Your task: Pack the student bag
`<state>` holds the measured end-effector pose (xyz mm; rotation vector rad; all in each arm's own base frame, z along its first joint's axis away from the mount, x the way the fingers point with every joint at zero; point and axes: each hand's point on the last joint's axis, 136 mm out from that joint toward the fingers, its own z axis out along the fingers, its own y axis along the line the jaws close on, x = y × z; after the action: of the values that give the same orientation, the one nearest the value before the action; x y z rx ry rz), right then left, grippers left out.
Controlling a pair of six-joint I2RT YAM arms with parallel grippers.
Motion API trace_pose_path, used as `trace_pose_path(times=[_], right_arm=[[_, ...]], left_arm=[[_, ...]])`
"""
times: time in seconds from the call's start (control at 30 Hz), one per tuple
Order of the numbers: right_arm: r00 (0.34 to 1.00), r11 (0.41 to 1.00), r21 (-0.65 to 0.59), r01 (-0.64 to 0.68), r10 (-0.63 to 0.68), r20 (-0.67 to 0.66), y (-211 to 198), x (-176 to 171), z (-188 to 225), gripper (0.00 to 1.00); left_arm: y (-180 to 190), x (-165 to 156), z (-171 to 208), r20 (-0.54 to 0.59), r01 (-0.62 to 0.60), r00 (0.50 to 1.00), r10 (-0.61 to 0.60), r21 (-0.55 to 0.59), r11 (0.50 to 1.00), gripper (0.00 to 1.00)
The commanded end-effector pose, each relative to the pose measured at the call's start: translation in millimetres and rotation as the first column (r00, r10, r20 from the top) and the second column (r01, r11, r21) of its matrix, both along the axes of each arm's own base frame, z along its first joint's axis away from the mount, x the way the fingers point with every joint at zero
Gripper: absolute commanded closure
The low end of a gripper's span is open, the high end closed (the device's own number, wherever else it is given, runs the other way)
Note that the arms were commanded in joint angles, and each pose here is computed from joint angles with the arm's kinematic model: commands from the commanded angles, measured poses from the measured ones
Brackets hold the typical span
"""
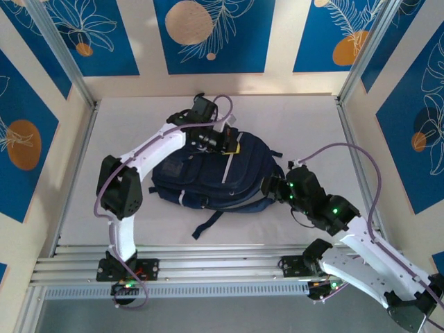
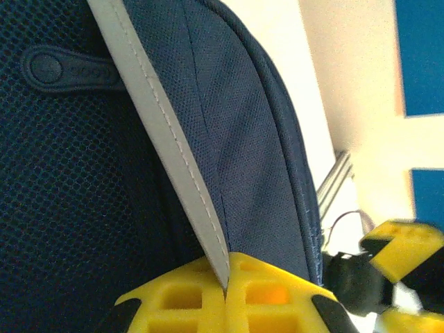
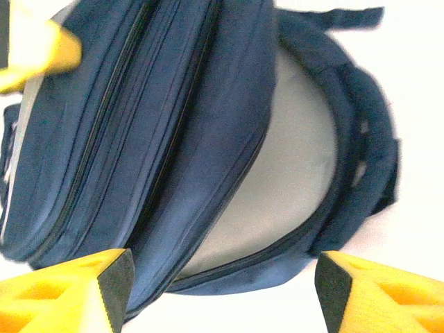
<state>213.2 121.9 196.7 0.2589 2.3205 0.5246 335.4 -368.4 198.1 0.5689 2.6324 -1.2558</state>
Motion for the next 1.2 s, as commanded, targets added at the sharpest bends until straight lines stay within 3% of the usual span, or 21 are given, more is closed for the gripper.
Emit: trace_pose_path(times=[0.0,0.17,0.23,0.33,0.5,0.57,0.67,0.73,0.83,0.93,1.0,1.17], right_arm=[[0.995,0.993,-0.059,0.099,-0.097,0.036,-29,11,16,0.28],[0.995,0.992,0.089,0.089,-0.084,-0.058,-27,46,6,0.30],[0.989,0.985,0.153,0.082,-0.061,-0.138,-22,64,-3,0.30],[0.970,0.975,0.194,0.104,-0.056,-0.238,-20,87,-21,0.29],[0.952,0.969,0.206,0.139,-0.073,-0.298,-20,114,-44,0.29],[0.949,0.978,0.148,0.151,-0.101,-0.300,-25,126,-52,0.29],[0.938,0.980,0.104,0.172,-0.130,-0.321,-29,144,-66,0.28],[0.923,0.979,0.100,0.179,-0.132,-0.362,-27,156,-80,0.27],[0.904,0.984,0.124,0.125,-0.061,-0.424,-11,168,-103,0.27],[0.888,0.994,0.017,0.104,-0.085,-0.453,-8,167,-127,0.28],[0.880,0.995,-0.035,0.091,-0.097,-0.465,-7,162,-139,0.28],[0.864,0.998,-0.058,0.033,-0.058,-0.500,7,139,-158,0.28]], left_arm=[[21,-36,2,0.054,0.109,0.992,-0.117,0.135,0.985,1.00],[29,-67,-26,0.020,0.221,0.972,-0.235,0.273,0.936,0.88],[32,-71,-31,0.035,0.214,0.971,-0.238,0.319,0.923,0.71],[46,-58,-11,0.146,0.072,0.982,-0.121,0.303,0.950,0.52],[105,-50,32,0.271,-0.219,0.948,0.166,0.176,0.960,0.45],[144,-52,30,0.287,-0.361,0.908,0.304,0.170,0.917,0.42],[207,-61,6,0.252,-0.573,0.813,0.526,0.184,0.798,0.30],[243,-73,-24,0.190,-0.694,0.720,0.667,0.197,0.693,0.23],[273,-87,-62,0.096,-0.788,0.605,0.791,0.217,0.576,0.21],[290,-93,-91,0.008,-0.849,0.480,0.877,0.256,0.463,0.21],[294,-87,-99,-0.003,-0.867,0.440,0.898,0.260,0.426,0.21],[287,-62,-116,-0.040,-0.856,0.423,0.905,0.309,0.414,0.21]])
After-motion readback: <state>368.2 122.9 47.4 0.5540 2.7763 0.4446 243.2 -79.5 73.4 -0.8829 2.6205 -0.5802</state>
